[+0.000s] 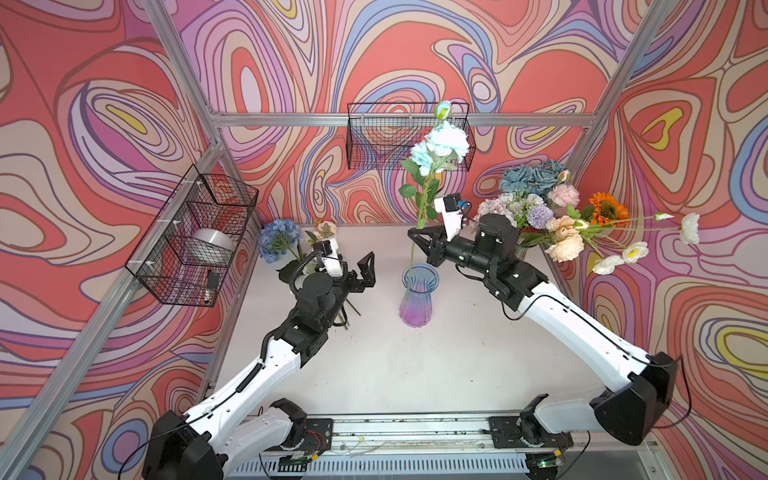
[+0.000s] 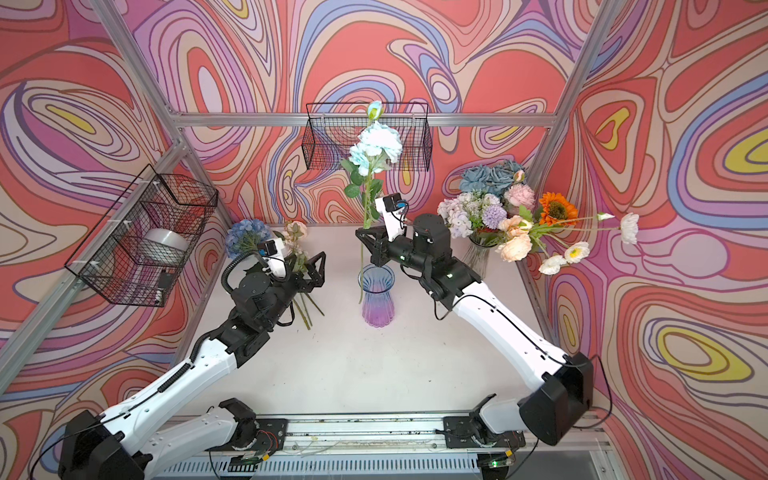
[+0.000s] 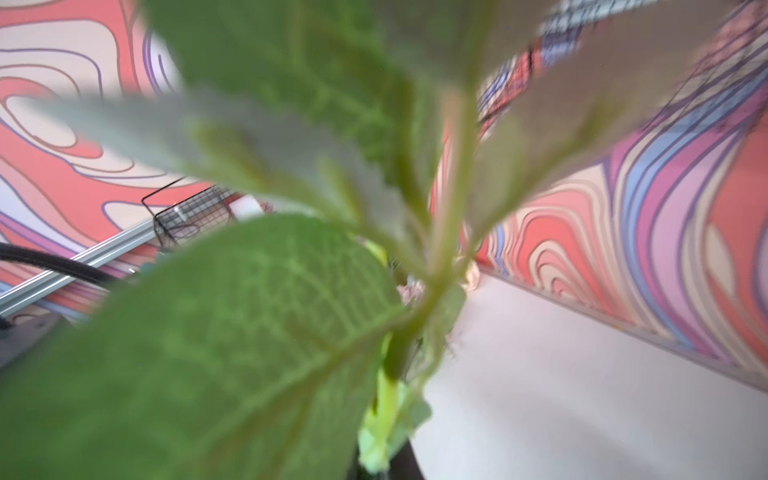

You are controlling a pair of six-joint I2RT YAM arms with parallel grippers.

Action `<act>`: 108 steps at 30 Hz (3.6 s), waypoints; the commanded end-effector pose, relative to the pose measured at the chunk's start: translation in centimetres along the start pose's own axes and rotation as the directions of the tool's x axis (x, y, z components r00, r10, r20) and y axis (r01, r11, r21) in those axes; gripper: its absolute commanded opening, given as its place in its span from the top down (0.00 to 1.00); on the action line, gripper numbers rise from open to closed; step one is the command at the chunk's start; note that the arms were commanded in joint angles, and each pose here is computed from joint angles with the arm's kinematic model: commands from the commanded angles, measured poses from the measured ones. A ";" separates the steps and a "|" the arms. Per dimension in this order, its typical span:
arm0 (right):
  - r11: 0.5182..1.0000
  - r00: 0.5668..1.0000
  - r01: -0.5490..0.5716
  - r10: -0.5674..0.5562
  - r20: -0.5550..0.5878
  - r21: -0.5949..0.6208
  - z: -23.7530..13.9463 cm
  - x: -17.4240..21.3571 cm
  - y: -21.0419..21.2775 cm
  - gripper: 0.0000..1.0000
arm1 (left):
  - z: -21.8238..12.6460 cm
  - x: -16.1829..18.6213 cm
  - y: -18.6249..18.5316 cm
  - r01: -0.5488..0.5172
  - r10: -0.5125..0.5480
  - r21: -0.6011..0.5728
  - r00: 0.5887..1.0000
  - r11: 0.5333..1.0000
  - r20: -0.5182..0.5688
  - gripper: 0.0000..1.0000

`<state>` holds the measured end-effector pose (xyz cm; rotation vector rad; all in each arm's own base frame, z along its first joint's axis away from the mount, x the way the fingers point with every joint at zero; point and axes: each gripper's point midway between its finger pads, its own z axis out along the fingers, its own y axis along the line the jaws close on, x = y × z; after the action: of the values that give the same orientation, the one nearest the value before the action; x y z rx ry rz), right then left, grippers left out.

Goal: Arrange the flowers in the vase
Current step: 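Close the right gripper on the rose stem while the left opens and withdraws, then lower the white rose stem into the purple-blue vase with the right gripper, then release the rose and draw the right gripper back while the left grasps the pink-lavender bunch, then lift the pink-lavender bunch toward the vase with the left while the right reaches for it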

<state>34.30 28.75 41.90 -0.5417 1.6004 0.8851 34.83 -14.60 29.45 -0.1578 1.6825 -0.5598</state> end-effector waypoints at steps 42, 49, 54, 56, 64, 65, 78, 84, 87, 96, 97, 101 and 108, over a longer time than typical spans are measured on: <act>0.916 0.973 0.118 -0.029 -0.230 0.385 -3.8 9.9 -7.7 0.25 | 4.7 13.2 10.7 0.033 -0.147 -0.380 0.950 0.924 -0.274 0.32; 0.823 0.989 0.146 -0.123 -0.078 0.549 -7.2 6.7 -9.6 0.02 | 6.2 15.7 11.8 0.020 -0.188 -0.449 0.925 0.893 -0.332 0.31; 0.780 0.989 0.145 -0.116 -0.087 0.609 -7.7 7.8 -11.0 0.01 | 6.3 17.1 13.3 0.024 -0.226 -0.519 0.917 0.855 -0.330 0.31; 0.777 0.988 0.150 -0.106 -0.108 0.611 -7.4 8.7 -11.3 0.02 | 6.5 17.7 13.7 0.032 -0.242 -0.534 0.913 0.845 -0.328 0.31; 0.787 0.982 0.170 -0.083 -0.171 0.593 -5.8 10.3 -11.8 0.02 | 7.4 19.9 15.3 0.026 -0.281 -0.588 0.895 0.808 -0.346 0.47; 0.787 0.982 0.172 -0.086 -0.171 0.593 -5.7 10.3 -11.9 0.02 | 7.4 20.2 15.5 0.022 -0.281 -0.592 0.894 0.806 -0.350 0.48; 0.778 0.982 0.178 -0.105 -0.156 0.603 -6.2 9.5 -11.8 0.02 | 8.2 23.1 17.1 0.015 -0.323 -0.623 0.864 0.782 -0.386 0.82; 0.789 0.985 0.165 -0.107 -0.132 0.592 -6.4 8.9 -11.3 0.02 | 8.4 22.3 16.2 0.040 -0.328 -0.596 0.863 0.802 -0.384 1.00; 0.797 0.993 0.121 -0.102 -0.066 0.591 -6.7 7.9 -11.0 0.02 | 8.3 21.5 15.5 0.081 -0.347 -0.584 0.867 0.808 -0.359 1.00; 0.915 0.995 0.091 -0.068 -0.072 0.394 -5.0 6.7 -7.0 0.06 | 8.1 17.0 10.3 0.321 -0.449 -0.401 0.848 0.858 -0.282 1.00; 0.923 0.995 0.085 -0.063 -0.072 0.374 -4.8 6.7 -6.7 0.08 | 8.1 16.5 9.1 0.352 -0.457 -0.348 0.839 0.869 -0.294 1.00; 0.943 0.997 0.075 -0.062 -0.052 0.323 -4.5 6.3 -5.7 0.12 | 7.8 15.0 5.1 0.413 -0.440 -0.151 0.833 0.898 -0.335 1.00; 0.972 0.998 0.055 -0.051 -0.026 0.228 -4.4 5.9 -3.9 0.24 | 6.3 14.3 3.0 0.442 -0.408 0.049 0.860 0.895 -0.306 1.00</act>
<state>34.17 22.77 34.55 -0.3914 1.6986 0.5695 39.00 -18.47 11.50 -0.4830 2.0496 -0.9296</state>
